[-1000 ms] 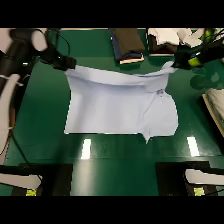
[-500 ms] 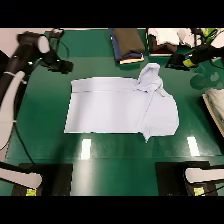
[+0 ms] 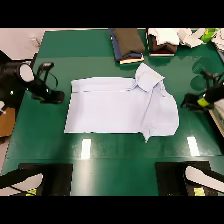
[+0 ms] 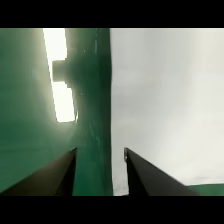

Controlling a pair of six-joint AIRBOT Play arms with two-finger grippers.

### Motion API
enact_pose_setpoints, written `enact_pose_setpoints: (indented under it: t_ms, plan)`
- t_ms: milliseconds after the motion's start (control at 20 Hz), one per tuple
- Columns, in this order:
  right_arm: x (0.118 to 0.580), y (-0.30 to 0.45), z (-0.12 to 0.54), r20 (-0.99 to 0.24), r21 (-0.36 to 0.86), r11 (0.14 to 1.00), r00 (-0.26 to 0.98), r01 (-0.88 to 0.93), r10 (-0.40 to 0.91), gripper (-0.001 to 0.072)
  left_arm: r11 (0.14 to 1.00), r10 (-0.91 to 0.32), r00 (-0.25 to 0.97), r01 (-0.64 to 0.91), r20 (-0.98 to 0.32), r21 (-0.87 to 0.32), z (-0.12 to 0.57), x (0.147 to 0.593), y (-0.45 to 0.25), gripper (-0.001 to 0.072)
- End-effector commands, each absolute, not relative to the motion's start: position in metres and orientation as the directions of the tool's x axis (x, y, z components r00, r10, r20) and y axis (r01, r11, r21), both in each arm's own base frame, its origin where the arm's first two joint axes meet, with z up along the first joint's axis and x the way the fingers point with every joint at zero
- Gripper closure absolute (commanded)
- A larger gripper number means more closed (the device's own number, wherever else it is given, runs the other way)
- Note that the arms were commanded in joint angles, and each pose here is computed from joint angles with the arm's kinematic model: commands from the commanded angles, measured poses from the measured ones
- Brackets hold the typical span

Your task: Fold the shirts.

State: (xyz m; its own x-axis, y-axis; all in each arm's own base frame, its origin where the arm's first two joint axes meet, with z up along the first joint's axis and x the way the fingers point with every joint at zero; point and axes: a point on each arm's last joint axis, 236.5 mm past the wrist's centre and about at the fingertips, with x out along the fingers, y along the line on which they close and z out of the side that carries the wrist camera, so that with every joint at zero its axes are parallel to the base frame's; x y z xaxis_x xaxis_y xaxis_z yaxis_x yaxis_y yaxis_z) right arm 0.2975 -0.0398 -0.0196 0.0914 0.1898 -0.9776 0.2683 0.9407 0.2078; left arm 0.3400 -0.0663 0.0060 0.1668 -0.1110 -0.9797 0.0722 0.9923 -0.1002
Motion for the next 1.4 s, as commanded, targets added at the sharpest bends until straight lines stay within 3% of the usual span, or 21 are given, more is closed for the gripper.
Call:
enact_pose_setpoints:
  t_ms: [0,600,750,800,850,1300,1350]
  plan:
    - [0.257,-0.034,-0.059,-0.978,0.199,0.929,-0.002,0.311,0.21,0.0242,0.985,-0.172,0.105,0.045,-0.98,-0.168,-0.017,0.312,-0.078,0.0333]
    - [0.257,-0.013,-0.078,-0.98,0.19,0.942,0.0,0.278,0.198,0.029,0.986,-0.166,0.106,0.045,-0.98,-0.162,-0.02,0.312,-0.076,0.0333]
    - [0.258,-0.011,-0.078,-0.98,0.191,0.948,0.0,0.254,0.198,0.0567,0.986,-0.163,0.075,0.04,-0.984,-0.16,-0.029,0.303,-0.076,0.033]
    - [0.258,-0.009,-0.078,-0.98,0.191,0.951,-0.003,0.241,0.198,0.0692,0.987,-0.16,0.054,0.037,-0.986,-0.158,-0.036,0.296,-0.075,0.0273]
    - [0.259,-0.006,-0.078,-0.98,0.191,0.954,0.0,0.232,0.197,0.0693,0.987,-0.157,0.028,0.032,-0.987,-0.156,-0.044,0.288,-0.074,0.0143]
    - [0.262,0.007,-0.078,-0.981,0.19,0.964,0.004,0.187,0.193,0.0694,0.97,-0.244,-0.108,-0.045,-0.964,-0.241,-0.091,0.235,-0.092,0.0143]
    - [0.262,0.007,-0.078,-0.981,0.19,0.963,0.004,0.189,0.192,0.0694,0.967,-0.255,-0.113,-0.051,-0.96,-0.25,-0.092,0.233,-0.094,0.0227]
